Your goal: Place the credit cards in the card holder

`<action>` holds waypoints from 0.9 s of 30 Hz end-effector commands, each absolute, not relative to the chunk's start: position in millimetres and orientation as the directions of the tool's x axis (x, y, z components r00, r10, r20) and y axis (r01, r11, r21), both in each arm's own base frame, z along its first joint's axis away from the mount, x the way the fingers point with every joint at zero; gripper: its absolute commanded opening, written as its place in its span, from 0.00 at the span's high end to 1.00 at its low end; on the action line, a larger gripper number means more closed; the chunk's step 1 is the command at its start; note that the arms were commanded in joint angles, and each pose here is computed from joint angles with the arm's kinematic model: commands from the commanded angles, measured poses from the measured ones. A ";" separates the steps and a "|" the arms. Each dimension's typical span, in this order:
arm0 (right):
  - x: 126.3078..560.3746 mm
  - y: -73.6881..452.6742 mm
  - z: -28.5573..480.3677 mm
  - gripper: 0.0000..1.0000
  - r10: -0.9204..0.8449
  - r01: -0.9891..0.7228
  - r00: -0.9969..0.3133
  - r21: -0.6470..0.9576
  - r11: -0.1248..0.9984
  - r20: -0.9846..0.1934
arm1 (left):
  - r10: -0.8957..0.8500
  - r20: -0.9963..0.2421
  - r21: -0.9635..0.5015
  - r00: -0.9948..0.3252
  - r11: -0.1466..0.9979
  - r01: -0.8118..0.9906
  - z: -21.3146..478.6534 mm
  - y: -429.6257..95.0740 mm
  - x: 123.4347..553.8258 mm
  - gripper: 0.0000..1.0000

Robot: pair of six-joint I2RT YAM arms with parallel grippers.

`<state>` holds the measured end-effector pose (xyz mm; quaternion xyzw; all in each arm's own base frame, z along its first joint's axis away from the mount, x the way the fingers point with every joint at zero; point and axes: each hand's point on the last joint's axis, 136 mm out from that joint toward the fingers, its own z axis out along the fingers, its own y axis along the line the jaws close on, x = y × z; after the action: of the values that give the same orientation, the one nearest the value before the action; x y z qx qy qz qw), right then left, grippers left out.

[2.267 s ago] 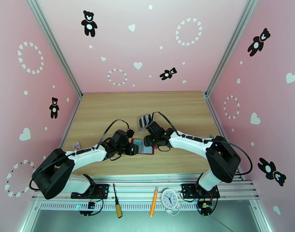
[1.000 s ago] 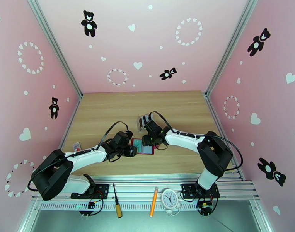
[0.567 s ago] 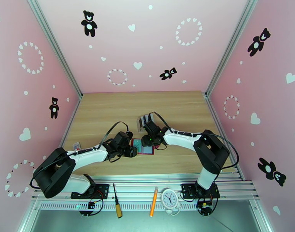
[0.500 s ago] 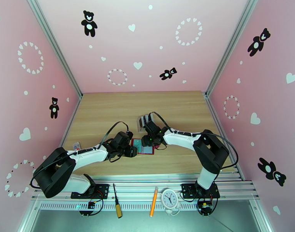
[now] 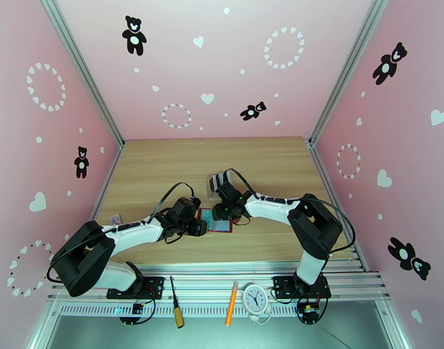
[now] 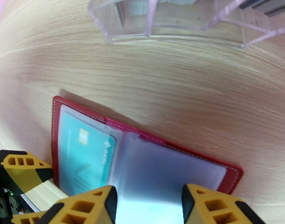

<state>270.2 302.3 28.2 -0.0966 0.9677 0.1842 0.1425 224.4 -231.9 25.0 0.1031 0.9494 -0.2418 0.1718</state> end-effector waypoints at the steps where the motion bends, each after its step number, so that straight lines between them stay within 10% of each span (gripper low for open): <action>1: 262.9 304.8 19.5 0.49 -0.120 -0.221 -0.951 0.355 0.908 -0.286 | 0.126 -0.369 -0.467 -0.921 0.832 0.301 28.2 -245.6 224.8 0.44; 27: 244.5 340.4 29.4 0.49 -0.067 -0.201 -0.964 0.538 0.819 -0.258 | 0.122 -0.352 -0.504 -0.928 0.811 0.298 29.5 -251.3 223.3 0.29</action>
<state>260.1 333.7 30.3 -0.0658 0.9489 0.2767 0.1366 223.8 -240.8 28.5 0.1070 0.9451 -0.2625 0.1625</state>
